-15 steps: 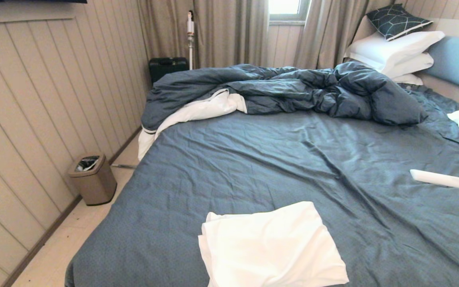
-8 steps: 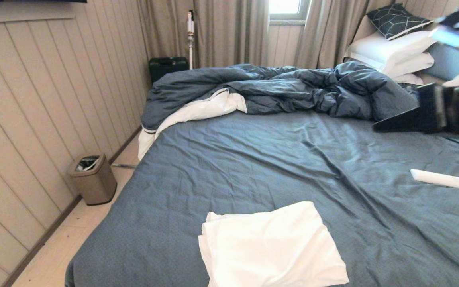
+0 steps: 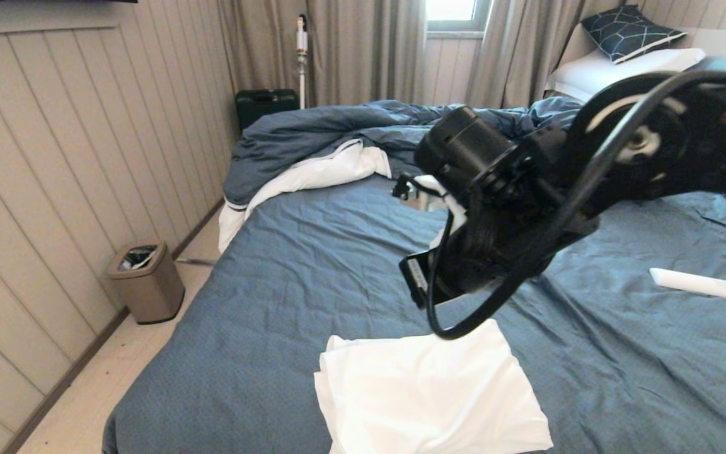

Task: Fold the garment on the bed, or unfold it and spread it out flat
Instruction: Unford the white T-shirt

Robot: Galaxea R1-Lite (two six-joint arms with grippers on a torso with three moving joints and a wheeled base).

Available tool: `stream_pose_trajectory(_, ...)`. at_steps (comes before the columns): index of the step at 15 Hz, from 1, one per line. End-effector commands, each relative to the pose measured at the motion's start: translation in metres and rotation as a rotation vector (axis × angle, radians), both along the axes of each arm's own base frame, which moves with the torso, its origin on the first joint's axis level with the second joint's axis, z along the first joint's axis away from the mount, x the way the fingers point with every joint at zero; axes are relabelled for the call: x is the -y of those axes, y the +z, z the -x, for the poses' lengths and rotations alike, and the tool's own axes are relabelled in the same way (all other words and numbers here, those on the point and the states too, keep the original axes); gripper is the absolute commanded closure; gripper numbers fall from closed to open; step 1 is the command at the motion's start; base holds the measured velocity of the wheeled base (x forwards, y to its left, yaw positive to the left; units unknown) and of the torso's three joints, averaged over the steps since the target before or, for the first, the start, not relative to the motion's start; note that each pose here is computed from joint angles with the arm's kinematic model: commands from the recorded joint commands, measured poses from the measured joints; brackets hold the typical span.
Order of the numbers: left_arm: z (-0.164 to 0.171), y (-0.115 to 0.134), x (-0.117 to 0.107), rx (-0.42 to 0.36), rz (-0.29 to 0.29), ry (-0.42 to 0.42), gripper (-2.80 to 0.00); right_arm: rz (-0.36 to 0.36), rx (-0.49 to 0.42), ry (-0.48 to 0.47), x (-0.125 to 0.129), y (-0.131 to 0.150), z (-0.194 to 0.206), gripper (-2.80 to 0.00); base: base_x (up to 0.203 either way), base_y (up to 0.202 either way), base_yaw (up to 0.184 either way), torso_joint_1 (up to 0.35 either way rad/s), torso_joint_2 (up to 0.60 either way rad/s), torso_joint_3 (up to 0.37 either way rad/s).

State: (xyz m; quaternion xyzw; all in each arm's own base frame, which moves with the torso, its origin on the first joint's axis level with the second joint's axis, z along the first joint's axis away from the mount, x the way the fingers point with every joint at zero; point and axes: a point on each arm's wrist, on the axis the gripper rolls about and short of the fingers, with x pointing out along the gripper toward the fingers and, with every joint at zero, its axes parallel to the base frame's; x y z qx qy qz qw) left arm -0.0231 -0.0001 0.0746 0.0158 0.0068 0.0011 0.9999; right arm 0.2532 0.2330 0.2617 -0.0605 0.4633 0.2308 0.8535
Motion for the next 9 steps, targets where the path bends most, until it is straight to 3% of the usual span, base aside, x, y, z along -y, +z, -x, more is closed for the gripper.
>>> stream_pose_trajectory(1,0.0,0.0,0.0,0.0,-0.001,0.001,0.0,0.077,-0.083,0.037,-0.03,-0.04,-0.01,0.0,0.0,0.0,0.0,0.0,0.0,0.0)
stream_pose_trajectory(4,0.0,0.0,0.0,0.001,-0.001,0.001,0.0,0.118,-0.12,0.072,-0.055,-0.067,-0.013,0.0,0.0,0.0,0.0,0.0,0.0,0.0)
stream_pose_trajectory(5,0.0,0.0,0.0,0.0,-0.001,0.001,0.0,0.124,-0.119,0.078,-0.061,-0.073,-0.015,-2.8,0.0,0.0,0.0,0.0,0.0,0.0)
stream_pose_trajectory(7,0.0,0.0,0.0,0.0,-0.001,0.001,0.0,0.154,-0.075,0.065,-0.078,-0.091,-0.022,-2.8,0.0,0.0,0.0,0.0,0.0,0.0)
stream_pose_trajectory(9,0.0,0.0,0.0,0.0,-0.001,0.001,0.0,0.138,-0.021,0.07,-0.094,-0.106,-0.028,-2.8,0.0,0.0,0.0,0.0,0.0,0.0)
